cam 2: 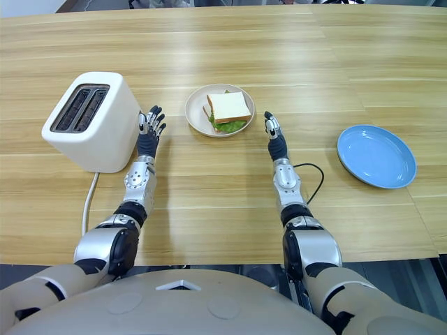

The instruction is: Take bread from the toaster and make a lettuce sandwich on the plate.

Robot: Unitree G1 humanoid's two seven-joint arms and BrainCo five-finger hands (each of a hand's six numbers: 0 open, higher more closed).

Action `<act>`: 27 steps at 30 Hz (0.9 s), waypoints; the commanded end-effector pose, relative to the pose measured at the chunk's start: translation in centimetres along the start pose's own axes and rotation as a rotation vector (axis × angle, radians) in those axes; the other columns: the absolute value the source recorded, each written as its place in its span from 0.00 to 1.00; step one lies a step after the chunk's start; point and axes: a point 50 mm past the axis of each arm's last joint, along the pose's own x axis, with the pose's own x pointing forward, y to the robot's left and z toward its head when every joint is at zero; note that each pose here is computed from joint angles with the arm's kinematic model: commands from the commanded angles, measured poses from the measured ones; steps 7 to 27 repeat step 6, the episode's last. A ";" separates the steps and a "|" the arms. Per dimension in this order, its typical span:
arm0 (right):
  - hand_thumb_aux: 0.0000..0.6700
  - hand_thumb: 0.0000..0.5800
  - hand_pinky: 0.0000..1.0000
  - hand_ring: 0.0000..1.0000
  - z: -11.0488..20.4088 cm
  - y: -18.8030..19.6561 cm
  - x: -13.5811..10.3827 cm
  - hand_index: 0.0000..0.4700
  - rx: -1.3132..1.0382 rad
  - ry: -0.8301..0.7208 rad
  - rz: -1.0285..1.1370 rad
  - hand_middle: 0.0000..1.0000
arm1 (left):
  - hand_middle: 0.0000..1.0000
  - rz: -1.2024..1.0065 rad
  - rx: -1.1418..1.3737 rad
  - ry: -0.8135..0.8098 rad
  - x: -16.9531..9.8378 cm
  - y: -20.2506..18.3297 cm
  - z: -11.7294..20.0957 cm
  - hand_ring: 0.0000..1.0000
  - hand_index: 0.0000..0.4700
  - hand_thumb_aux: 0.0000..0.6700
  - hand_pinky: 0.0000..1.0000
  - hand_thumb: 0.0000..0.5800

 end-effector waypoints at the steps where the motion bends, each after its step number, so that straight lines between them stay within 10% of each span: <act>1: 0.00 0.00 0.00 0.00 -0.4 0.8 -0.1 0.00 -0.006 0.020 0.005 0.00 | 0.00 -0.012 0.002 0.041 -0.4 0.2 -0.8 0.00 0.00 0.00 0.00 0.00; 27: 0.00 0.00 0.00 0.00 -1.0 1.5 -0.5 0.00 -0.025 0.056 0.018 0.00 | 0.00 -0.034 -0.011 0.086 -0.8 -0.3 -1.7 0.00 0.00 0.00 0.00 0.00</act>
